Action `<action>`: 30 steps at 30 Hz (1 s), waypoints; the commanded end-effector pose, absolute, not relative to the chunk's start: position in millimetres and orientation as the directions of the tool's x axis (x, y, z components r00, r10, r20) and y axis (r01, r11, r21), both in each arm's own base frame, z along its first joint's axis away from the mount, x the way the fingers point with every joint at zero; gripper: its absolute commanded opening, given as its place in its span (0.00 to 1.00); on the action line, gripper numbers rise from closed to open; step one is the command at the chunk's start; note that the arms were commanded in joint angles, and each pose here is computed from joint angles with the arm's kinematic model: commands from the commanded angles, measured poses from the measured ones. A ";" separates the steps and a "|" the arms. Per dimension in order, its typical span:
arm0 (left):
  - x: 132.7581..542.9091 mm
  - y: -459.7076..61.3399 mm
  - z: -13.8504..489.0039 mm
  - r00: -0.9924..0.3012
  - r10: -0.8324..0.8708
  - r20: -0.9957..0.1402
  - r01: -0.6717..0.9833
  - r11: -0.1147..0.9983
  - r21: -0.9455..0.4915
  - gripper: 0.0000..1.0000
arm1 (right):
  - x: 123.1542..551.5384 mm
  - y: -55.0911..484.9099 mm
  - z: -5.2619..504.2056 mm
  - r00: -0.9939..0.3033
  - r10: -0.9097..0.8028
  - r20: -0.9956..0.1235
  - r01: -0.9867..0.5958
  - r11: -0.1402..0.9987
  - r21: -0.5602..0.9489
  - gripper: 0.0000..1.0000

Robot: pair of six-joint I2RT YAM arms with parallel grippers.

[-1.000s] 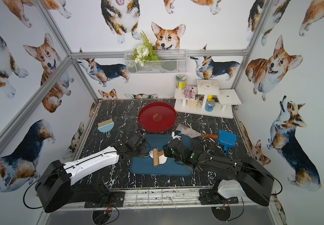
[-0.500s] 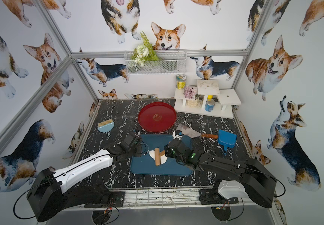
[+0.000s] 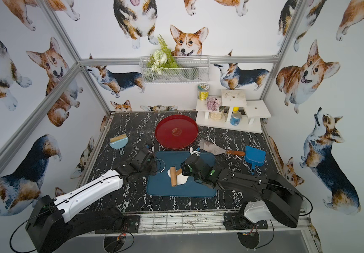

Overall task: Roll out the dumpling wrappers from the dough
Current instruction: Flatten out the dough on the work surface.

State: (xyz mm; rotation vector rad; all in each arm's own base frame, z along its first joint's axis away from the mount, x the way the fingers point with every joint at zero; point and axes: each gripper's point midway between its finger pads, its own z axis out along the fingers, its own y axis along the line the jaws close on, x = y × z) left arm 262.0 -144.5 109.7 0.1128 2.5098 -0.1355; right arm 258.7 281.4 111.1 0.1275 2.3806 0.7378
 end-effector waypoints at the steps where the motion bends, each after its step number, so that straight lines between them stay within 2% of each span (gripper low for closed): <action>1: 263.8 -144.0 113.2 -0.800 0.031 -0.600 0.102 0.991 -0.085 0.00 | 241.6 252.4 68.2 -0.850 0.151 -0.505 -0.052 0.929 0.366 0.00; 7: 257.7 -138.8 99.5 -0.816 0.040 -0.577 0.100 0.992 -0.073 0.00 | 242.6 252.2 72.8 -0.846 0.150 -0.512 -0.058 0.928 0.367 0.00; 17: 258.5 -139.7 100.6 -0.813 0.034 -0.582 0.101 0.991 -0.082 0.00 | 245.4 215.2 84.3 -0.831 0.156 -0.534 -0.039 0.941 0.336 0.00; 30: 260.9 -140.4 105.0 -0.807 0.033 -0.590 0.102 0.991 -0.084 0.00 | 234.4 166.5 61.1 -0.858 0.086 -0.507 -0.016 0.981 0.194 0.00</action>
